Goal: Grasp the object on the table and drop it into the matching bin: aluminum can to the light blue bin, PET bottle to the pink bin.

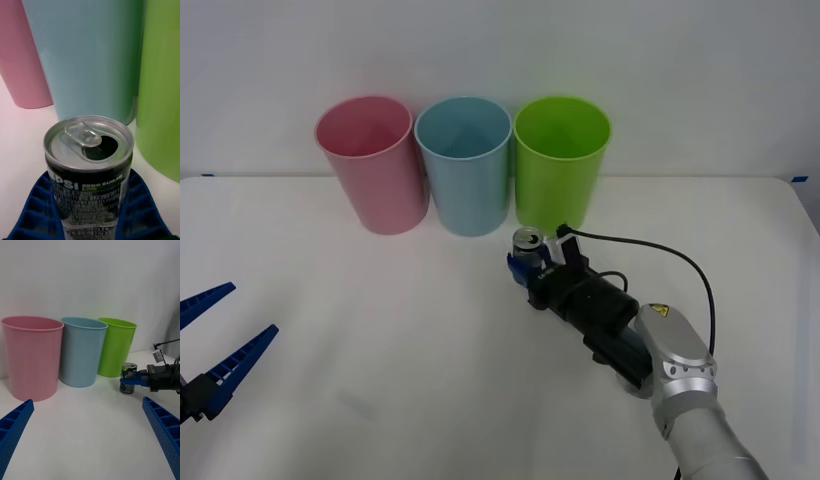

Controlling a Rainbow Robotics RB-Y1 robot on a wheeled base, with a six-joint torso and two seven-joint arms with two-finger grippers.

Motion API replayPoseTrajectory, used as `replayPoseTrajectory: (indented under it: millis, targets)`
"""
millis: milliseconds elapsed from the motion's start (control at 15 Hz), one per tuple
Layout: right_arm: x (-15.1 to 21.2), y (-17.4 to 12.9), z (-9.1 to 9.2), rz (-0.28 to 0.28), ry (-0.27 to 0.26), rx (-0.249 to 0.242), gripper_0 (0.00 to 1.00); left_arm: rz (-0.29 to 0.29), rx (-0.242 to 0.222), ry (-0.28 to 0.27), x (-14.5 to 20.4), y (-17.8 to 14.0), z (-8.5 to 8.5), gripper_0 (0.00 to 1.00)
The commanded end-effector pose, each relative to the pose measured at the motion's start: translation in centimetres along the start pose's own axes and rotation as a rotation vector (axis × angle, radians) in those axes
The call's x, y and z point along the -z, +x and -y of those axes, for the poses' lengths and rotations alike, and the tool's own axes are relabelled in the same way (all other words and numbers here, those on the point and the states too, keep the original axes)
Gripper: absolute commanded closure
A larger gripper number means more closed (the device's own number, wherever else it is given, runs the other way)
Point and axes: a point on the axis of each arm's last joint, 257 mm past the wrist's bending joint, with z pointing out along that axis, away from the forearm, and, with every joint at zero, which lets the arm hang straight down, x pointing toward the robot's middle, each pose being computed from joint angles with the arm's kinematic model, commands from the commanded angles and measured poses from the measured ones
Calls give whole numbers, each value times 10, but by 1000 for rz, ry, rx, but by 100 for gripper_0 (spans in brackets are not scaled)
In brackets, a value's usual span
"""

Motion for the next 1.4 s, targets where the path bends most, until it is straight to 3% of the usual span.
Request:
replayPoseTrajectory:
  millis: [67,533,600,1133,1400]
  targets:
    - [-1,-6,-3,14,-13,2,100,0,0,0,0,0,0,0]
    - [15,-46,-14,115,-83,9,100,0,0,0,0,0,0,0]
    - [18,-53,-19,128,-100,-9,100,0,0,0,0,0,0,0]
    - [59,-153,-47,262,-207,-72,100,0,0,0,0,0,0,0]
    - [75,-199,-48,307,-239,-59,100,0,0,0,0,0,0,0]
